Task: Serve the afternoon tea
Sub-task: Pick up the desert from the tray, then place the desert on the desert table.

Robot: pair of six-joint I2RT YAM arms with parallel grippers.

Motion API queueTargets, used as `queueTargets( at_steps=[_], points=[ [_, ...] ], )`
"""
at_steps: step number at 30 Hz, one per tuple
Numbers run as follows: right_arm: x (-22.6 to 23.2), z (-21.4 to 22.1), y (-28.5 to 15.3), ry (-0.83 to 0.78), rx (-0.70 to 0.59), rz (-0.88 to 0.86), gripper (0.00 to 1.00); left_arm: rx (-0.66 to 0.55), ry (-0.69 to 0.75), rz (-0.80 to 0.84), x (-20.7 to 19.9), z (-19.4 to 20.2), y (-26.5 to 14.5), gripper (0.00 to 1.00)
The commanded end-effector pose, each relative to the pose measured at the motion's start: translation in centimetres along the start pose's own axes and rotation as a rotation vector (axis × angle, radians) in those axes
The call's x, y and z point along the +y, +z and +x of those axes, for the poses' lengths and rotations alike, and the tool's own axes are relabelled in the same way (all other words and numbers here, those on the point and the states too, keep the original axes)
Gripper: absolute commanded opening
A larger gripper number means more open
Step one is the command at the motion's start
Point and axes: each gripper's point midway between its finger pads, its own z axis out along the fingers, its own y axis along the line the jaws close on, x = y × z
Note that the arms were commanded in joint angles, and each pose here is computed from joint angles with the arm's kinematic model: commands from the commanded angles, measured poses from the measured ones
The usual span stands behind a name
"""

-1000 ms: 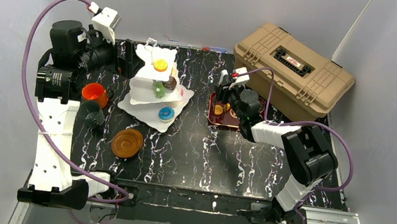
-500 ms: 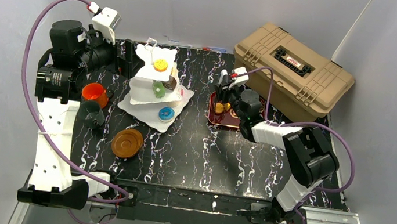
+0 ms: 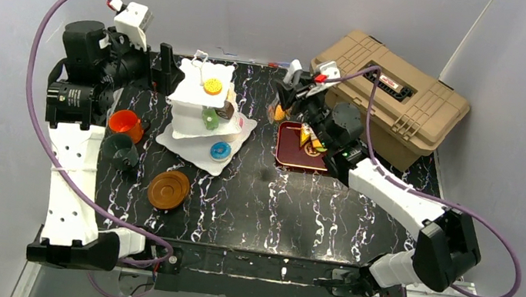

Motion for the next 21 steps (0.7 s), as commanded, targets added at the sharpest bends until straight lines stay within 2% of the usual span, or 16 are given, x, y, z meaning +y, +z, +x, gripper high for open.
queueTargets(
  at_steps=[1, 7, 14, 21],
  points=[
    [3.2, -9.4, 0.3, 0.043, -0.155, -0.07, 0.01, -0.026, -0.022, -0.037, 0.9, -1.2, -0.7, 0.98],
    [9.4, -14.6, 1.9, 0.084, -0.227, -0.184, 0.01, -0.011, -0.06, -0.043, 1.6, -1.1, -0.1, 0.98],
    [15.2, -16.2, 5.0, 0.123, -0.272, -0.252, 0.01, -0.011, -0.063, -0.052, 1.9, -1.1, -0.3, 0.98],
    [18.1, -16.4, 7.6, 0.143, -0.291, -0.291, 0.01, 0.0, -0.079, -0.08, 2.5, -1.2, -0.8, 0.98]
  ],
)
